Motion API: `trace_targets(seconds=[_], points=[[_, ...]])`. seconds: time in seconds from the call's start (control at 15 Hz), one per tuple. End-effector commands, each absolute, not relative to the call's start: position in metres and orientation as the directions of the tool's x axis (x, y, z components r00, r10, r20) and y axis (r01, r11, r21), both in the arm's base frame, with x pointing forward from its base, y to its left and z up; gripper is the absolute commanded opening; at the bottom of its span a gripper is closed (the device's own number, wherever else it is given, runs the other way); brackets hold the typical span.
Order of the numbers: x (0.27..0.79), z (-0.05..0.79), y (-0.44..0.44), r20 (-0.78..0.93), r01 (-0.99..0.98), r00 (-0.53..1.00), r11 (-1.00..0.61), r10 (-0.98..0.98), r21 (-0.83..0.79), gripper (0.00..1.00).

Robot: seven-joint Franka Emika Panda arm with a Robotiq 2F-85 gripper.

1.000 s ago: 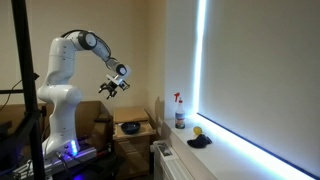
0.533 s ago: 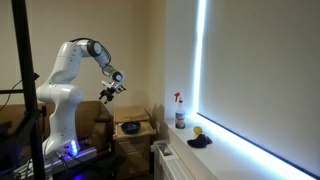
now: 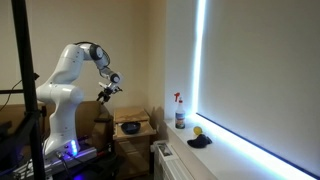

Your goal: Put the black glasses case in the bowl

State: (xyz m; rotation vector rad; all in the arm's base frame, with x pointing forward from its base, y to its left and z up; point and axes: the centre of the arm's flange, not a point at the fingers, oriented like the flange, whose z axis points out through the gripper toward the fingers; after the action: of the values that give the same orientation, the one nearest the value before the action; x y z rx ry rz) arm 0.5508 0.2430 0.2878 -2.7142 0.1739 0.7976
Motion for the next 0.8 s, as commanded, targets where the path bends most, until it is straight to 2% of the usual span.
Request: trace_targets(seconds=[0.0, 0.4, 0.73], points=[[0.571, 0.270, 0.262, -0.525, -0.371, 0.821, -0.909, -0.225, -0.190, 1.00], [0.592, 0.241, 0.309, -0.416, -0.620, 0.720, -0.784, -0.556, -0.026, 1.00], [0.580, 0.239, 0.311, -0.424, -0.637, 0.704, -0.770, -0.570, -0.024, 1.00]])
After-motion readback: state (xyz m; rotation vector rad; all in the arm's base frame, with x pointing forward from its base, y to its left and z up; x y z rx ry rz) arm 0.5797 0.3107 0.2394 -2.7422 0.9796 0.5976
